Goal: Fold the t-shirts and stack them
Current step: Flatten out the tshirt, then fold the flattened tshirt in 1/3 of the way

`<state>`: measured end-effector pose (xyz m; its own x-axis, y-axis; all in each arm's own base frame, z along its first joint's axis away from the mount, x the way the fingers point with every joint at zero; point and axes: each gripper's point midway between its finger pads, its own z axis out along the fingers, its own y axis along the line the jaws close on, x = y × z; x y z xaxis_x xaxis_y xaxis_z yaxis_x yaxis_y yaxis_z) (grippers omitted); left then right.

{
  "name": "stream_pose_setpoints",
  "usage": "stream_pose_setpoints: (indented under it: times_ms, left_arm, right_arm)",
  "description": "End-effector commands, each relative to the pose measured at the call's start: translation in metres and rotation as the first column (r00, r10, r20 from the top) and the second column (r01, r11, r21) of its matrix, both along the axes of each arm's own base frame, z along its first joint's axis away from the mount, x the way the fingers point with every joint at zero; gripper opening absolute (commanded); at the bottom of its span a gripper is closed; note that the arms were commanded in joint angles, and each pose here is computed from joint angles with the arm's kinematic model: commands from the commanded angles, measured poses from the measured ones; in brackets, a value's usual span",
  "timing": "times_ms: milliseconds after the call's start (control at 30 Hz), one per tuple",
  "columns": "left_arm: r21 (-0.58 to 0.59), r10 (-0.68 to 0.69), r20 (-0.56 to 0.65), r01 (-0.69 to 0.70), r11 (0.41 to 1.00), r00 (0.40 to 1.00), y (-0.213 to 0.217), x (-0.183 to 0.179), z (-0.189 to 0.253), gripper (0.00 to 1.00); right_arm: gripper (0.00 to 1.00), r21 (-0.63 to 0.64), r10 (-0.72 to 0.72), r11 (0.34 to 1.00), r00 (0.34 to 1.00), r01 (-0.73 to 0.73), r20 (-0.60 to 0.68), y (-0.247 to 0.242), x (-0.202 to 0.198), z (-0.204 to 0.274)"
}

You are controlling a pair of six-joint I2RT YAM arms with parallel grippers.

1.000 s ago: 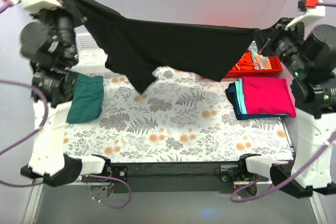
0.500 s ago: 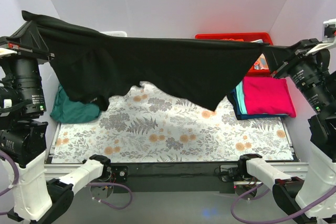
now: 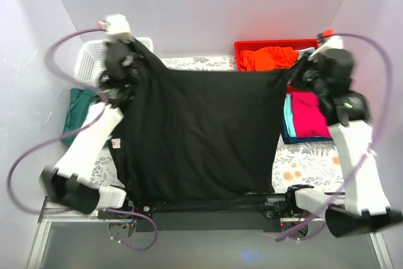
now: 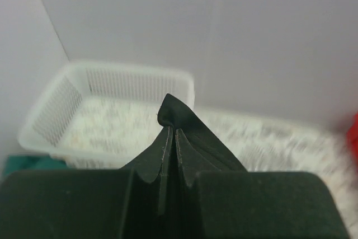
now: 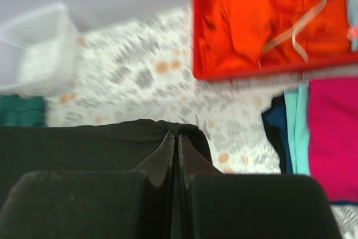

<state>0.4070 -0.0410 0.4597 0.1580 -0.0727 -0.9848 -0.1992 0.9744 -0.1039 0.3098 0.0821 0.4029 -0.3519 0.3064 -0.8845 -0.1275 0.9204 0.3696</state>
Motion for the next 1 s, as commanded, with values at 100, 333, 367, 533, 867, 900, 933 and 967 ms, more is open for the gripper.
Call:
stream_pose_setpoints:
  times_ms: [100, 333, 367, 533, 867, 900, 933, 967]
  left_arm:
    - [0.013, 0.021, -0.216, -0.019, 1.000, 0.976, -0.027, 0.094, -0.170, 0.00]
    - [-0.037, 0.036, -0.284, -0.049, 0.998, 0.958, -0.038, 0.166, -0.228, 0.00]
    - [-0.049, 0.034, -0.258, -0.048, 0.998, 0.966, -0.040, 0.175, -0.216, 0.00]
    - [-0.050, 0.023, -0.265, -0.038, 0.998, 0.964, -0.040, 0.206, -0.221, 0.00]
    - [-0.066, -0.010, -0.367, -0.016, 0.998, 0.930, -0.040, 0.191, -0.261, 0.00]
    - [-0.065, -0.001, -0.377, -0.025, 0.998, 0.926, -0.037, 0.187, -0.266, 0.00]
    - [-0.064, 0.002, -0.390, -0.030, 0.997, 0.921, -0.036, 0.182, -0.271, 0.00]
    - [-0.064, 0.006, -0.419, -0.036, 0.997, 0.908, -0.033, 0.172, -0.285, 0.00]
  right_arm:
    - [0.01, 0.010, -0.146, 0.988, 0.944, 0.156, -0.296, -0.002, 0.078, -0.170]
    - [0.01, -0.049, -0.182, 0.983, 0.918, 0.177, -0.351, -0.001, 0.153, -0.214]
    - [0.01, -0.049, -0.184, 0.983, 0.918, 0.178, -0.351, -0.001, 0.168, -0.216]
    - [0.01, -0.004, -0.143, 0.988, 0.922, 0.151, -0.361, 0.002, 0.198, -0.218]
    - [0.01, 0.034, -0.130, 0.986, 0.890, 0.160, -0.437, -0.014, 0.197, -0.245]
    - [0.01, 0.033, -0.130, 0.986, 0.885, 0.161, -0.447, -0.014, 0.195, -0.249]
    - [0.01, 0.029, -0.135, 0.985, 0.874, 0.168, -0.466, -0.016, 0.190, -0.257]
    - [0.01, 0.031, -0.136, 0.985, 0.868, 0.171, -0.478, -0.019, 0.187, -0.262]
